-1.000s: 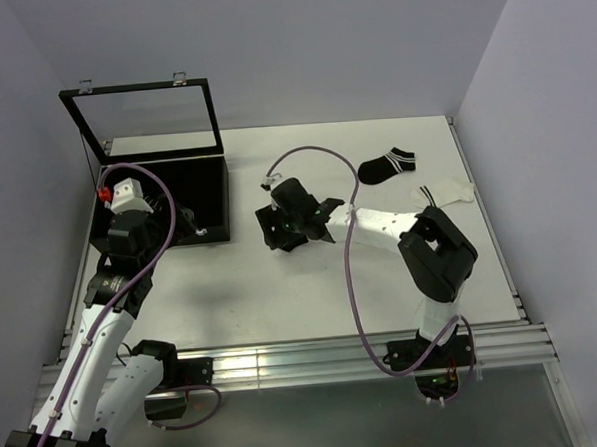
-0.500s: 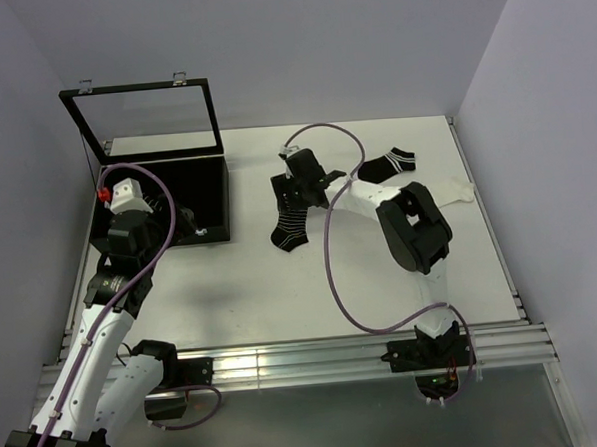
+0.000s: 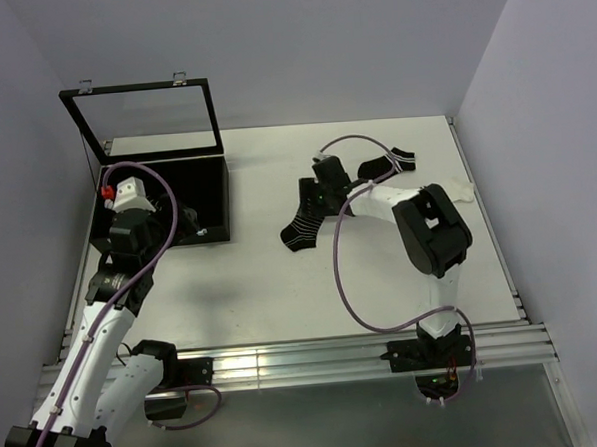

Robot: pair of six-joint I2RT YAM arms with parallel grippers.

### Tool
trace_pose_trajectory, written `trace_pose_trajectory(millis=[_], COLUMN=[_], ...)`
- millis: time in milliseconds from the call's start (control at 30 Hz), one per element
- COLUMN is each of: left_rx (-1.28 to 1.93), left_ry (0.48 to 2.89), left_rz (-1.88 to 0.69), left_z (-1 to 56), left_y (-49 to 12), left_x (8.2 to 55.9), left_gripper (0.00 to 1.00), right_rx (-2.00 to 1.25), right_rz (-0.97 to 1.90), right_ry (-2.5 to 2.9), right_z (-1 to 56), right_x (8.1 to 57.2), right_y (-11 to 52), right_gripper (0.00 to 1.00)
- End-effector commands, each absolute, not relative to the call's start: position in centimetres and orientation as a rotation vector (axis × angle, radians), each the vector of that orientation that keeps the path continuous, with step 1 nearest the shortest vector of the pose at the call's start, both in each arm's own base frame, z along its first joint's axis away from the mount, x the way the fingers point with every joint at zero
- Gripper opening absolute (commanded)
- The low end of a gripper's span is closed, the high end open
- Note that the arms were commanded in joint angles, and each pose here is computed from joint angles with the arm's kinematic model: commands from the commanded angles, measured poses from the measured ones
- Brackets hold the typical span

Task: Roll the socks
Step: Adjust the sock at the center of the board.

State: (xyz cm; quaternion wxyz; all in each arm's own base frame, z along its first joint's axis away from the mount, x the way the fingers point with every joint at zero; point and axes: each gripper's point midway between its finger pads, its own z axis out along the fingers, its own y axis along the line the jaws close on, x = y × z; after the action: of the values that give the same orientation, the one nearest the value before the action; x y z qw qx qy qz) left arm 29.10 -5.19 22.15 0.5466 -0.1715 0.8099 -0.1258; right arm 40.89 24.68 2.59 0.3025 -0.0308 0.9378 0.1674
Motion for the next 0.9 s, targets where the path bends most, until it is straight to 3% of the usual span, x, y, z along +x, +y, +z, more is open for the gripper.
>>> trace_pose_trajectory(millis=[0, 167, 333, 500, 733, 867], left_rx=[-0.342, -0.327, -0.326, -0.3, -0.289, -0.281], left_ry=[1.921, 1.933, 1.94, 1.956, 1.995, 2.005], left_rz=[-0.355, -0.375, -0.393, -0.481, -0.572, -0.56], left_z=[22.3, 22.1, 21.9, 21.9, 21.4, 21.3], left_y=[-6.5, -6.9, -7.2, -8.7, -10.8, -10.9], left_x=[29.5, 29.7, 29.8, 29.8, 30.0, 30.2], left_gripper=[1.0, 1.0, 1.0, 0.99, 0.99, 1.0], right_rx=[0.12, 0.232, 0.209, -0.165, -0.58, -0.679], right_rz=[0.303, 0.293, 0.357, 0.356, 0.225, 0.223], right_ry=[2.604, 2.574, 2.422, 2.29, 2.249, 2.24], right_z=[-0.3, 1.0, 6.2, 10.6, 9.2, 8.1], right_x=[37.7, 36.1, 36.8, 35.3, 30.1, 28.5], right_y=[20.0, 18.5, 18.9, 21.2, 23.9, 24.8], right_gripper=[0.76, 0.76, 0.76, 0.74, 0.63, 0.63])
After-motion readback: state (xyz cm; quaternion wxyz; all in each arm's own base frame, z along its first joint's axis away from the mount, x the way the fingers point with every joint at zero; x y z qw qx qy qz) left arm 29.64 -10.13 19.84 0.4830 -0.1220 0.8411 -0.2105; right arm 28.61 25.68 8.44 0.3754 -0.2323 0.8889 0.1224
